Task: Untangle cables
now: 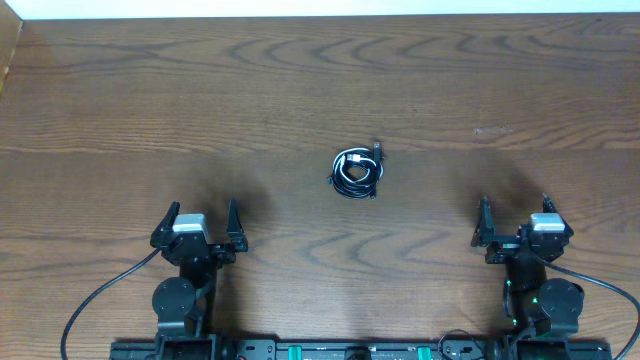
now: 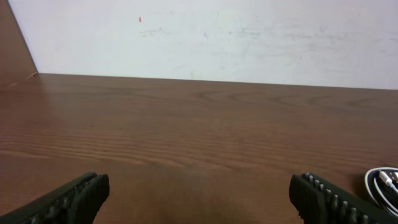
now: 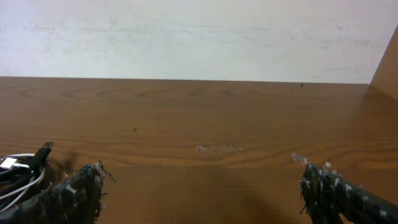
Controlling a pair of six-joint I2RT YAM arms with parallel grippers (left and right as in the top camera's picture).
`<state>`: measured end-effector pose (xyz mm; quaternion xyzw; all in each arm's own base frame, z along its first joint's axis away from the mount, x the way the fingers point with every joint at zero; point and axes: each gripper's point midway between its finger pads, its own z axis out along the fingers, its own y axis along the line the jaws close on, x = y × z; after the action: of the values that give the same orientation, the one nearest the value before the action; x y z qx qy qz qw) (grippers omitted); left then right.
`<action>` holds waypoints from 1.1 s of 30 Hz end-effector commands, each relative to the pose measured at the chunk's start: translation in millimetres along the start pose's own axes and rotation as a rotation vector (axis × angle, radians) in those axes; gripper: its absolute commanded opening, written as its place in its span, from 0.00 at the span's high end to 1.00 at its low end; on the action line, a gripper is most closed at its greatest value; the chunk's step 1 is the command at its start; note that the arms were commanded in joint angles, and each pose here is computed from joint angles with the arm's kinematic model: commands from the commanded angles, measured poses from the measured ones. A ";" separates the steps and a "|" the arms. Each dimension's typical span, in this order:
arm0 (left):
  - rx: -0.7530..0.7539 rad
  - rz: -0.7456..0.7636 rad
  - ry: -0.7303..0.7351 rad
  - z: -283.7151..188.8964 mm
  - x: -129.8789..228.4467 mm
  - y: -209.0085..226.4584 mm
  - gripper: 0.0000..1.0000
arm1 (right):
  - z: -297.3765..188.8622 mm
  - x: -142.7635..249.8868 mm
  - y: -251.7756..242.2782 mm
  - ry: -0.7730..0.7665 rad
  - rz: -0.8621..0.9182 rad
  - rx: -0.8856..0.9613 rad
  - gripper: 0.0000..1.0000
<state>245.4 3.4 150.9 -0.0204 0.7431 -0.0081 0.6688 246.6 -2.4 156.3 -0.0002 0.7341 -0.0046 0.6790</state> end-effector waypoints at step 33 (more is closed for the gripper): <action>0.208 -0.274 -0.141 -38.4 -113.0 -35.0 0.02 | -0.2 0.9 -1.3 0.001 0.007 0.007 0.01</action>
<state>235.4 -21.4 211.6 -0.0892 0.7066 -0.1765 0.6794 246.6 -2.4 156.5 -0.0002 0.7339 -0.0046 0.6793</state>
